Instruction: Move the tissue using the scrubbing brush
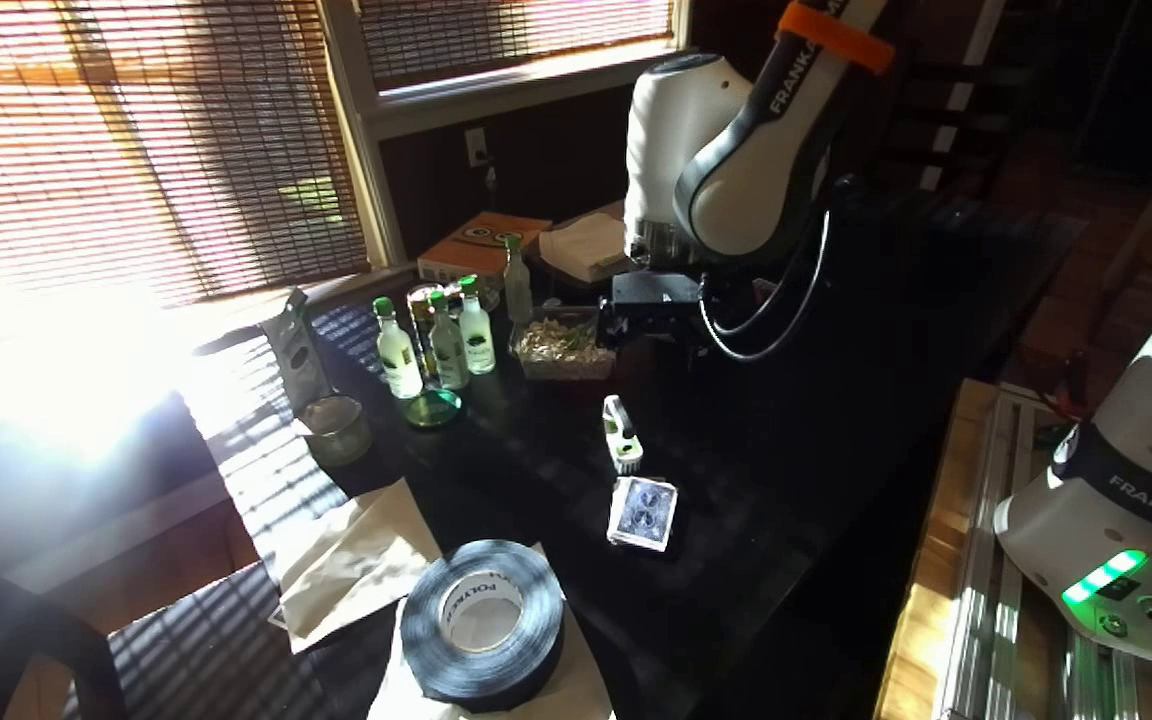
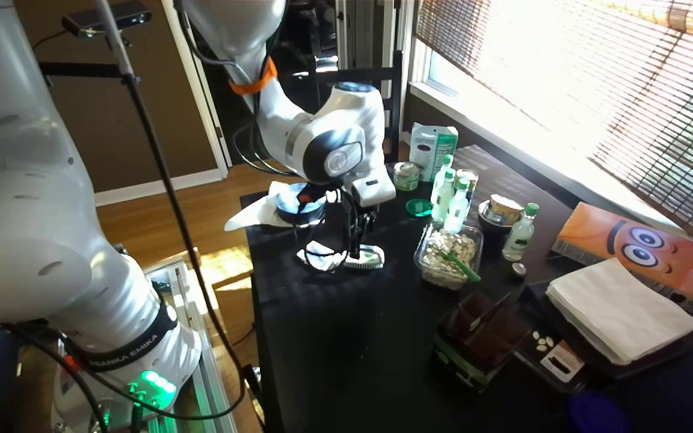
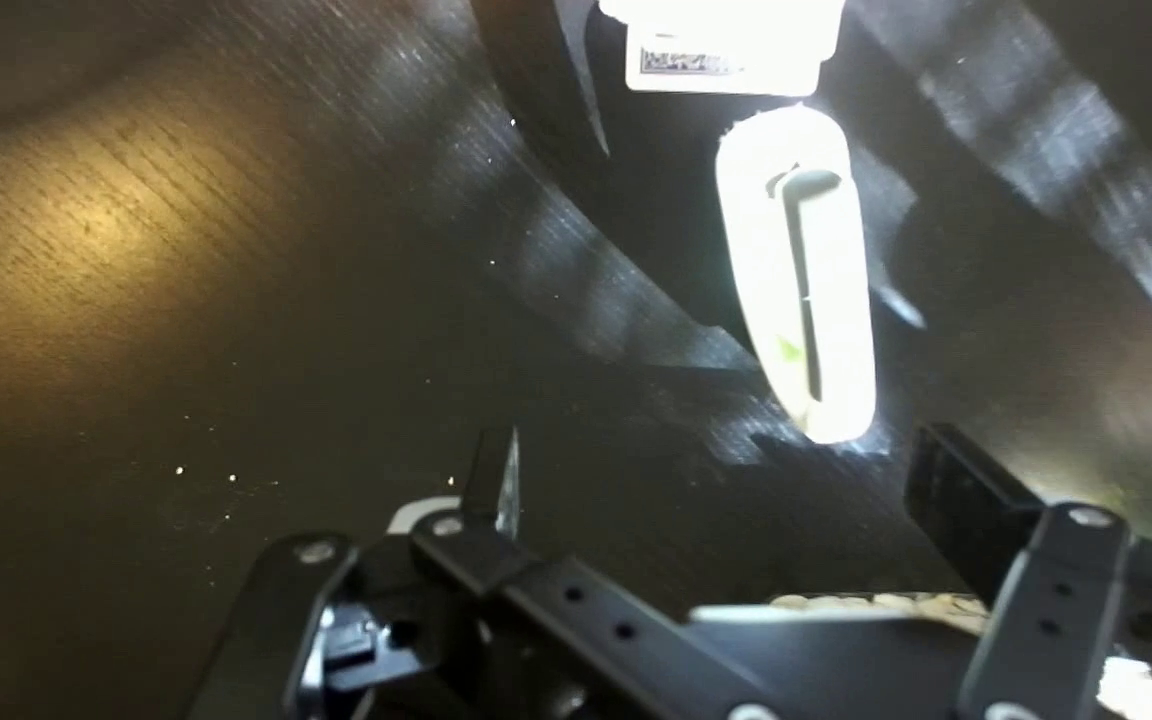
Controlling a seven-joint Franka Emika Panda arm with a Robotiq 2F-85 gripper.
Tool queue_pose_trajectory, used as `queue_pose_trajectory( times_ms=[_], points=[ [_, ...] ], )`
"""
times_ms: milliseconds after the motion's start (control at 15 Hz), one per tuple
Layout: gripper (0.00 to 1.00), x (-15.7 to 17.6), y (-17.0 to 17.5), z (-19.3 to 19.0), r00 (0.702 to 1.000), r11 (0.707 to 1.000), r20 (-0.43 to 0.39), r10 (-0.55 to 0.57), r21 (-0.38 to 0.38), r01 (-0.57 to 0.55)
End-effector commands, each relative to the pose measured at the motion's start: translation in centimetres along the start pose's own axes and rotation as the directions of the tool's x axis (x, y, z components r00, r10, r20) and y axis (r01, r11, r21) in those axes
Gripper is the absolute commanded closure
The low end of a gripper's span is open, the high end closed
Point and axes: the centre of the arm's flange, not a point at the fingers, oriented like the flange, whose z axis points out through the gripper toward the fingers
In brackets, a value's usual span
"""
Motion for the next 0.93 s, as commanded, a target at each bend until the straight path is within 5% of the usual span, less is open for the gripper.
queue_pose_trajectory(
  times_ms=[0, 333, 667, 800, 867],
  points=[
    [0.0, -1.6, -3.3, 2.3, 0.999, 0.997, -0.026, 0.032, -0.064, -0.033],
    [0.0, -2.5, -6.1, 3.6, 0.994, 0.993, -0.019, -0.107, -0.058, 0.106],
    [0.01, -0.1, -4.8, 5.5, 0.973, 0.973, 0.039, -0.225, -0.047, 0.227],
    [0.08, 0.6, -4.4, 6.1, 0.971, 0.971, 0.055, -0.232, -0.04, 0.235],
    [0.26, 0.9, -4.3, 6.3, 0.97, 0.971, 0.063, -0.236, -0.033, 0.239]
  ],
)
